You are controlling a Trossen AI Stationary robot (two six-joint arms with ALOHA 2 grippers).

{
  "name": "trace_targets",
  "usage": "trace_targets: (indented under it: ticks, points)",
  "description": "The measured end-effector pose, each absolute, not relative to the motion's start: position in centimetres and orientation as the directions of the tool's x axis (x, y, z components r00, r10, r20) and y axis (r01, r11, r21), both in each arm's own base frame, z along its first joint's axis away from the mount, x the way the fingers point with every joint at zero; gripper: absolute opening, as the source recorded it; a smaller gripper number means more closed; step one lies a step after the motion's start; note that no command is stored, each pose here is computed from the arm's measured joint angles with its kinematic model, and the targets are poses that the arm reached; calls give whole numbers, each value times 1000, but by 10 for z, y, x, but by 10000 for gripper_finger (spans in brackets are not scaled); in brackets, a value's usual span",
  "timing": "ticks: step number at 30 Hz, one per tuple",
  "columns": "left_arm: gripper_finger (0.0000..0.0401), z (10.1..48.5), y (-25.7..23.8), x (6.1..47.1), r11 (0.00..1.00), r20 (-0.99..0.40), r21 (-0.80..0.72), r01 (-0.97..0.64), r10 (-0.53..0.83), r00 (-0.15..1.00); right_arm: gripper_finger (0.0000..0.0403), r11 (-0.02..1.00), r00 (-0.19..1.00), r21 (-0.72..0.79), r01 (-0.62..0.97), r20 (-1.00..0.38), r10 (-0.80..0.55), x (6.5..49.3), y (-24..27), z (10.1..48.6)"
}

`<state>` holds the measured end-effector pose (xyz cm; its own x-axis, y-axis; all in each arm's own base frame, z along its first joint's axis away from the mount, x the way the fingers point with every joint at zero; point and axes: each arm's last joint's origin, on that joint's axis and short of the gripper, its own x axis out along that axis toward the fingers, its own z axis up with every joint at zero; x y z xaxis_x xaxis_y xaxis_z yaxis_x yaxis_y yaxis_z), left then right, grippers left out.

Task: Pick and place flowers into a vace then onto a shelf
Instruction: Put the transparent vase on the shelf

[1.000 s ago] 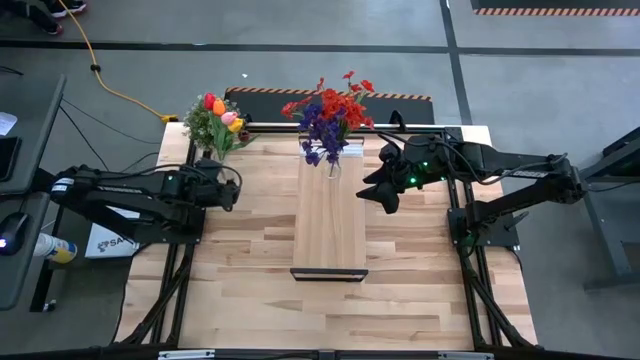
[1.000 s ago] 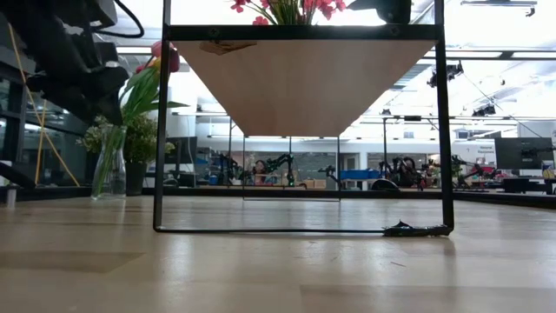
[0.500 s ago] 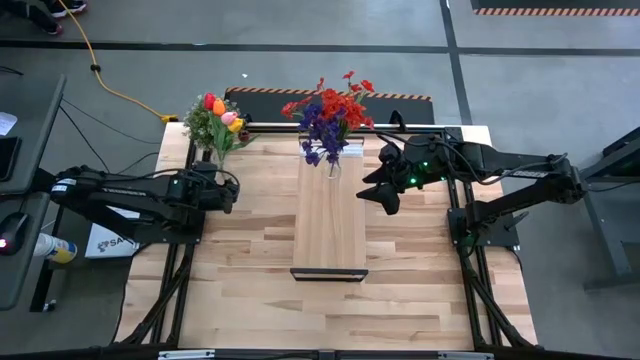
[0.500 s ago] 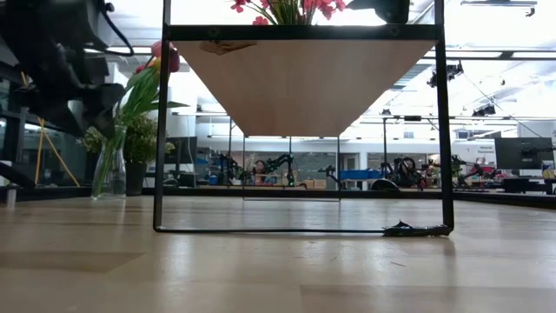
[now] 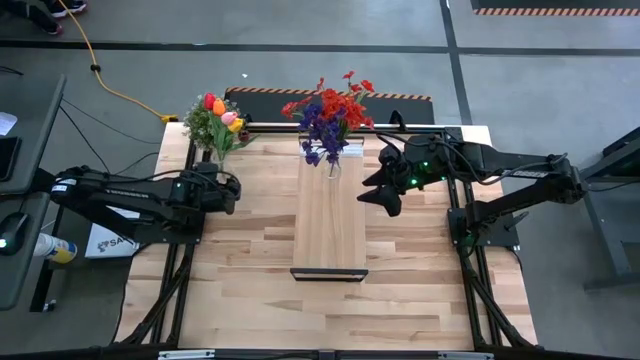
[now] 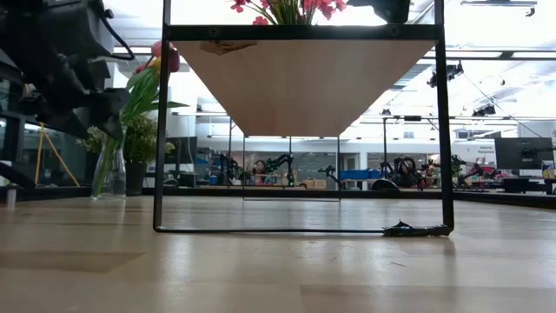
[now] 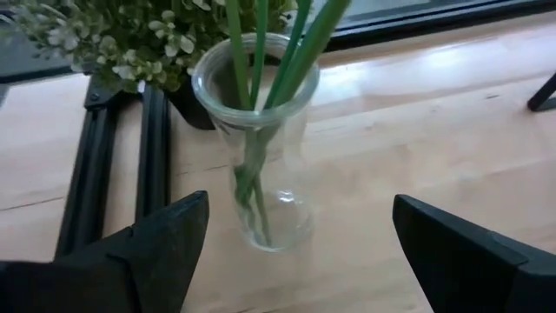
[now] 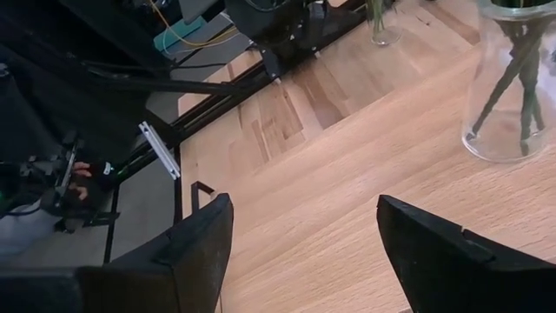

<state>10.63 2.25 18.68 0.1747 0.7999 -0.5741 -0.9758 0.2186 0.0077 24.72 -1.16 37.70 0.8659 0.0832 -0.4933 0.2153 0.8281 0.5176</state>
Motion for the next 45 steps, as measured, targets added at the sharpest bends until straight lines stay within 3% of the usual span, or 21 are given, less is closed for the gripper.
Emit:
trace_targets:
  ticks: [22, 37, 45]
  points:
    - [395, 191, 25, 105, 175, -444, 44, -984, 885, 138, 273, 825, 878, 537, 174, -464, 117, 248, -11, 380]
    - [395, 180, 25, 123, 166, -440, 77, -983, 890, 116, 273, 822, 878, 541, 177, -464, 116, 249, -11, 380]
    - [395, 171, 36, 127, 45, -433, 109, -993, 901, -7, 272, 813, 873, 565, 143, -459, 165, 248, -9, 380]
